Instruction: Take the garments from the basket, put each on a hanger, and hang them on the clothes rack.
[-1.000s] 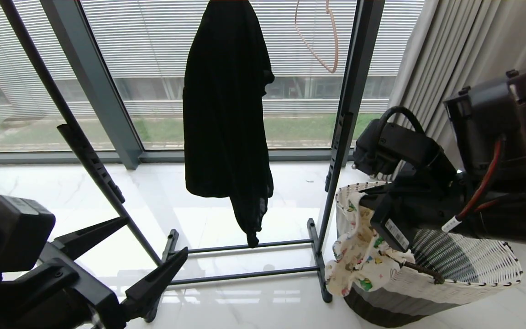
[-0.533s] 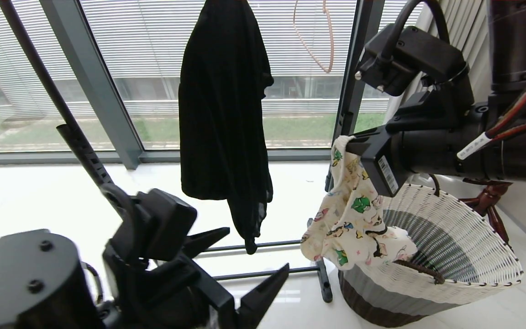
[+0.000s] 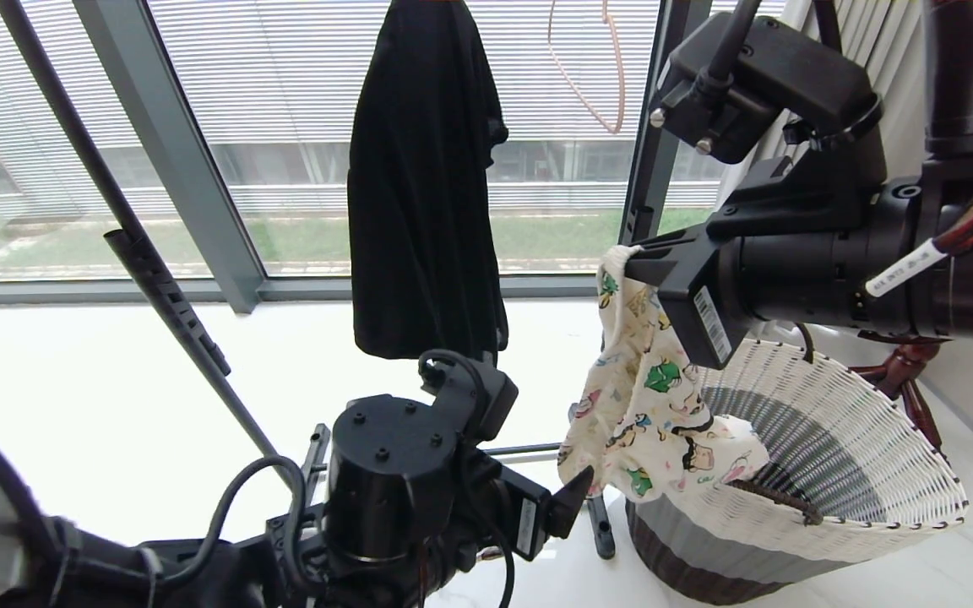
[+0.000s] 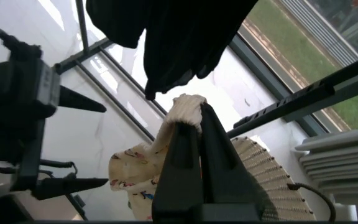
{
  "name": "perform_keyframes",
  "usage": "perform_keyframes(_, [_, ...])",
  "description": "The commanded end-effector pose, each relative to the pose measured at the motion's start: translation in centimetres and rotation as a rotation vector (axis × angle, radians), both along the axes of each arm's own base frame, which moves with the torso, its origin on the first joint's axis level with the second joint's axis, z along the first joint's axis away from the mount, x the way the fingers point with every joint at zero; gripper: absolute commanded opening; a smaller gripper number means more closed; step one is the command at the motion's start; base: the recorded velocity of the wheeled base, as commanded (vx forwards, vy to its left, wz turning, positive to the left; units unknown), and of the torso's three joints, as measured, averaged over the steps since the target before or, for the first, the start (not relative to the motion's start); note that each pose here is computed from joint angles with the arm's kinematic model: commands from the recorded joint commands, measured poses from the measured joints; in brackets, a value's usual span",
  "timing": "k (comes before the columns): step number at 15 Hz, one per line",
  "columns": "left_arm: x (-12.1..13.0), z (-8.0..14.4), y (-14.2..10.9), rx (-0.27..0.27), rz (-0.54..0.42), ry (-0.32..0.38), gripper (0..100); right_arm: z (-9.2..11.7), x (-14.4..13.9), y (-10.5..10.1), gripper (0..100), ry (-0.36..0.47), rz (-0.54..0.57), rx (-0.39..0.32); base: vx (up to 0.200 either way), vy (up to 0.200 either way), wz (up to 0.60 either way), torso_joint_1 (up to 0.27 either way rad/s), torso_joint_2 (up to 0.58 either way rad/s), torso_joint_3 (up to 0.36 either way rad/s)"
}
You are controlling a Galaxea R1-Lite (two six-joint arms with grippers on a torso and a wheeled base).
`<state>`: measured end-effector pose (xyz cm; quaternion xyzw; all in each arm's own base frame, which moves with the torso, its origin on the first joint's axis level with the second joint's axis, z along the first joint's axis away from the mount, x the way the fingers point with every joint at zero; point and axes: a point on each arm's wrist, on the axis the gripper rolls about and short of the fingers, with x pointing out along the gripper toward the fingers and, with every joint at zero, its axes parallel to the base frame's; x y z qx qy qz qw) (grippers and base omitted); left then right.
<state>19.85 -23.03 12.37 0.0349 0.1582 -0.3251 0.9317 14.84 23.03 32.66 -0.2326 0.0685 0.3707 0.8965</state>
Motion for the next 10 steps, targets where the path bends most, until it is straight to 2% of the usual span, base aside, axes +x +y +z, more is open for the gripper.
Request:
perform_keyframes(1, [3.0, -2.5, -0.9, 0.027, 0.036, 0.033, 100, 0.0, -0.1, 0.2, 0, -0.001, 0.008, 0.001, 0.0, 0.0, 0.0, 0.0, 0.0, 0.0])
perform_keyframes(5, [4.2, -4.3, -1.6, 0.04, 0.055, 0.041, 100, 0.4, -0.3, 0.3, 0, -0.008, 0.017, 0.013, 0.0, 0.0, 0.0, 0.0, 0.0, 0.0])
perform_keyframes(6, [4.3, -4.6, -1.7, 0.042, 0.055, 0.04, 0, 0.6, -0.4, 0.3, 0, -0.011, 0.017, 0.018, 0.0, 0.0, 0.0, 0.0, 0.0, 0.0])
perform_keyframes(10, [4.0, -4.3, -1.1, 0.054, 0.067, 0.022, 0, 0.7, 0.0, 0.0, 0, -0.012, -0.002, 0.021, 0.0, 0.0, 0.0, 0.0, 0.0, 0.0])
